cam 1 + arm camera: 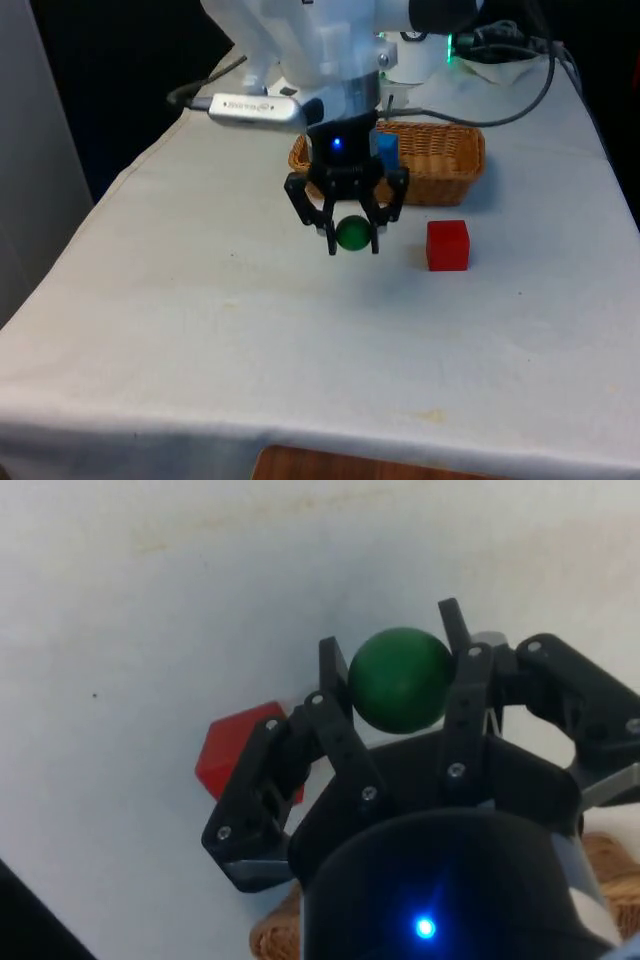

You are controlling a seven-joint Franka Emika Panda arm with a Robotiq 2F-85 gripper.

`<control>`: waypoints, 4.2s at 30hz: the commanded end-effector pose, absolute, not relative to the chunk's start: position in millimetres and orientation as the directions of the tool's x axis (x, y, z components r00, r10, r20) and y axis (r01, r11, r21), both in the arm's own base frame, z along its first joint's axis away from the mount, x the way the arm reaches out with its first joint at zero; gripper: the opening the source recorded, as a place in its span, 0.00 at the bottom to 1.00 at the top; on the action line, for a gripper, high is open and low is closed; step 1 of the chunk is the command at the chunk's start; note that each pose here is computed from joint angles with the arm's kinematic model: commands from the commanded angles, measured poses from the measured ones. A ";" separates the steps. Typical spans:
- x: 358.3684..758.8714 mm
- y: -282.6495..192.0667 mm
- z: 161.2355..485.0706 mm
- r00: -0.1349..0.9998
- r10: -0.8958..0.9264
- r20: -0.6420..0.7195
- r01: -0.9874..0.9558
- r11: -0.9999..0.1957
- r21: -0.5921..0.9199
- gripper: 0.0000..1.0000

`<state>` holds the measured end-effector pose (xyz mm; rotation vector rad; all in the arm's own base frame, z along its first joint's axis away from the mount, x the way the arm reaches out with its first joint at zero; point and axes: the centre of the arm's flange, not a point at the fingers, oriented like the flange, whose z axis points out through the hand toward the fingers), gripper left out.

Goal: Place all non-red objects into the basket.

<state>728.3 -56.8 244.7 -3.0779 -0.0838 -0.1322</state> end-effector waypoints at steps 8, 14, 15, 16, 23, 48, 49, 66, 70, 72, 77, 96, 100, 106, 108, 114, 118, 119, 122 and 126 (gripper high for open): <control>712.9 -61.8 277.2 0.994 0.067 0.089 0.073 -0.995 -0.071 0.00; 699.7 -64.2 296.0 0.993 0.078 0.093 0.085 -0.993 -0.080 0.00; 697.2 -64.6 299.2 0.992 0.080 0.093 0.087 -0.993 -0.082 0.00; 695.3 -64.1 302.6 0.992 0.081 0.096 0.089 -0.993 -0.083 0.00; 681.1 -65.1 320.7 0.990 0.094 0.104 0.104 -0.990 -0.091 0.00; 629.5 -39.1 360.3 0.984 0.137 0.112 0.151 -0.980 -0.133 0.00; 629.8 -39.6 360.0 0.984 0.138 0.114 0.154 -0.978 -0.139 0.00; 585.3 -10.5 378.1 0.980 0.163 0.113 0.181 -0.969 -0.171 0.00; 577.2 -7.5 378.1 0.980 0.167 0.112 0.185 -0.967 -0.176 0.00; 571.4 -5.6 378.5 0.979 0.170 0.112 0.188 -0.966 -0.179 0.00; 556.4 -5.2 377.8 0.979 0.174 0.110 0.192 -0.964 -0.183 0.00; 510.7 -8.0 367.9 0.971 0.189 0.147 0.209 -0.968 -0.140 0.00; 504.9 -8.0 366.3 0.971 0.186 0.151 0.207 -0.969 -0.133 0.00; 495.1 -5.7 359.7 0.971 0.182 0.154 0.202 -0.971 -0.126 0.00; 491.5 -2.6 352.8 0.973 0.177 0.148 0.196 -0.972 -0.127 0.00; 485.4 5.4 338.3 0.977 0.166 0.135 0.183 -0.975 -0.129 0.00; 481.6 9.7 329.7 0.980 0.158 0.125 0.174 -0.976 -0.130 0.00; 480.7 11.0 327.5 0.980 0.156 0.122 0.171 -0.977 -0.131 0.00; 478.8 12.3 323.6 0.982 0.159 0.106 0.173 -0.975 -0.138 0.00; 470.9 19.3 311.1 0.985 0.143 0.101 0.156 -0.979 -0.132 0.00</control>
